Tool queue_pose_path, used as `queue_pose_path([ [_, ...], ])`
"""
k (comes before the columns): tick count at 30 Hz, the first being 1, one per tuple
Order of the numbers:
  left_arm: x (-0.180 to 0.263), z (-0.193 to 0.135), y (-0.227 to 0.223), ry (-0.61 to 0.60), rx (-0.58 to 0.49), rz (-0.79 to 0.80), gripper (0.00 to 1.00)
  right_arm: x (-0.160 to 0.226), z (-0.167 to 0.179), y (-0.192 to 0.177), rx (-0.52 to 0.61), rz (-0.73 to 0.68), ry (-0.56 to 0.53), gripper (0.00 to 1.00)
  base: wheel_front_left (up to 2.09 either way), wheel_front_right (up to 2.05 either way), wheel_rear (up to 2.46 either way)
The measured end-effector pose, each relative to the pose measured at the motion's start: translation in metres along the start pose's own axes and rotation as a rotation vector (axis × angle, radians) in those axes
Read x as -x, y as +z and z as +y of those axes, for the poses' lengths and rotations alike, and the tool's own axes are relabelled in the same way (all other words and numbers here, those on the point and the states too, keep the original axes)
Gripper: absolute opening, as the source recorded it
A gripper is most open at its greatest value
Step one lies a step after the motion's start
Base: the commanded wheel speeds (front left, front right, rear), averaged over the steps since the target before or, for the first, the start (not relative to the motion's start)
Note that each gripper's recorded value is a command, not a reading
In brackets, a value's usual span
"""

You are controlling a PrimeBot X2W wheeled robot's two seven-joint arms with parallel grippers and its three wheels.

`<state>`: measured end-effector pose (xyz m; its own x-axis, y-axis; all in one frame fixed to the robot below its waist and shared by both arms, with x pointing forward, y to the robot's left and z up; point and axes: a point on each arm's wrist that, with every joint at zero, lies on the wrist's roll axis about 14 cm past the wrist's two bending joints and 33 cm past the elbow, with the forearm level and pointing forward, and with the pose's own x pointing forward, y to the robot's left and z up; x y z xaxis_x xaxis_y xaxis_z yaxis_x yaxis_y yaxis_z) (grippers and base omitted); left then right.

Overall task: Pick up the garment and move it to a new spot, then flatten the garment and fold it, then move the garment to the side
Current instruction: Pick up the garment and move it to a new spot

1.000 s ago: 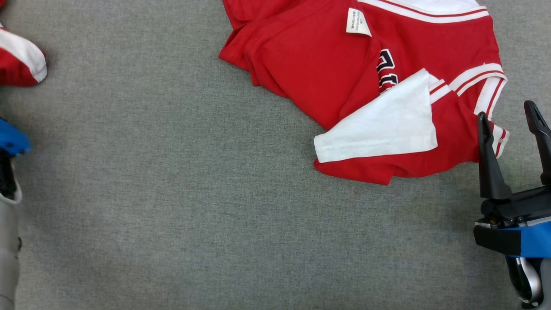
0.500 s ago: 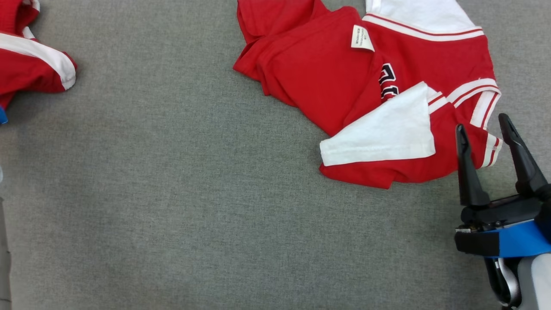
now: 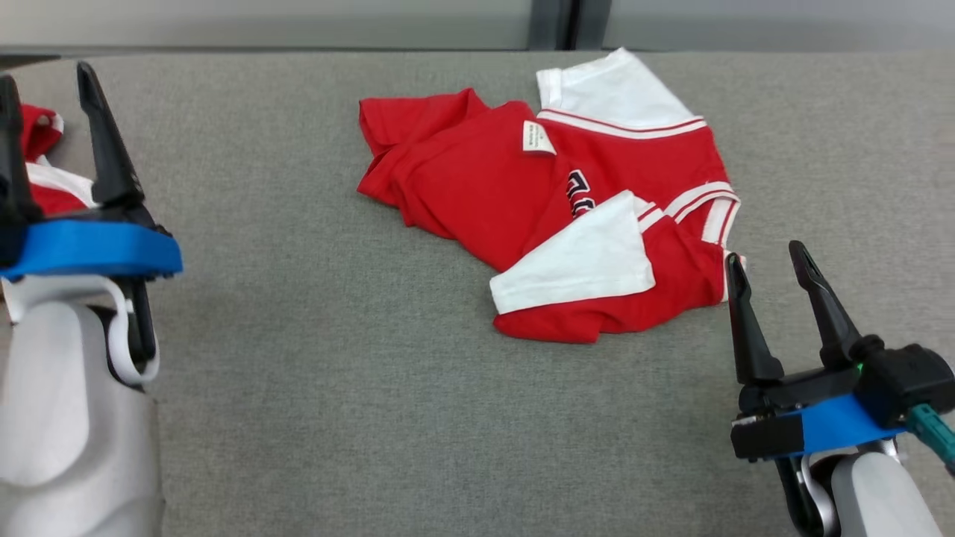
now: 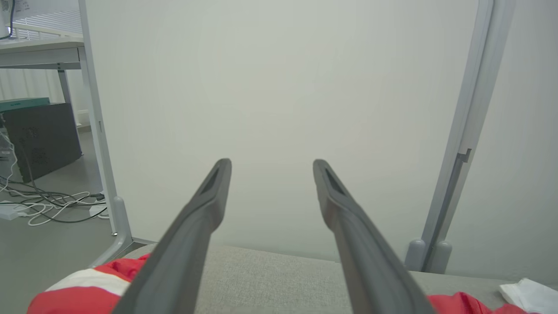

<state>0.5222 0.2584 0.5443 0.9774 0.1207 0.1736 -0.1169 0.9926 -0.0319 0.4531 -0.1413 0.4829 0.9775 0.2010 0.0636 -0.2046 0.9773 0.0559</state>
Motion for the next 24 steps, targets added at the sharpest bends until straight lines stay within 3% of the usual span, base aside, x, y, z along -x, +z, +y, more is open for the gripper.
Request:
queue_pose_path([
  [8, 0.052, -0.041, -0.013, -0.079, 0.053, 0.047, 1.0, 0.034, -0.014, 0.023, 0.004, -0.032, -0.072, 1.0, 0.0, 0.0, 0.0],
  [18, 0.119, -0.04, -0.023, -0.076, 0.074, 0.109, 1.0, 0.063, -0.016, 0.035, -0.005, -0.049, -0.104, 1.0, 0.0, 0.0, 0.0],
  [24, 0.154, -0.034, -0.032, -0.08, 0.021, 0.156, 1.0, 0.073, -0.009, 0.035, -0.016, -0.046, -0.097, 1.0, 0.0, 0.0, 0.0],
])
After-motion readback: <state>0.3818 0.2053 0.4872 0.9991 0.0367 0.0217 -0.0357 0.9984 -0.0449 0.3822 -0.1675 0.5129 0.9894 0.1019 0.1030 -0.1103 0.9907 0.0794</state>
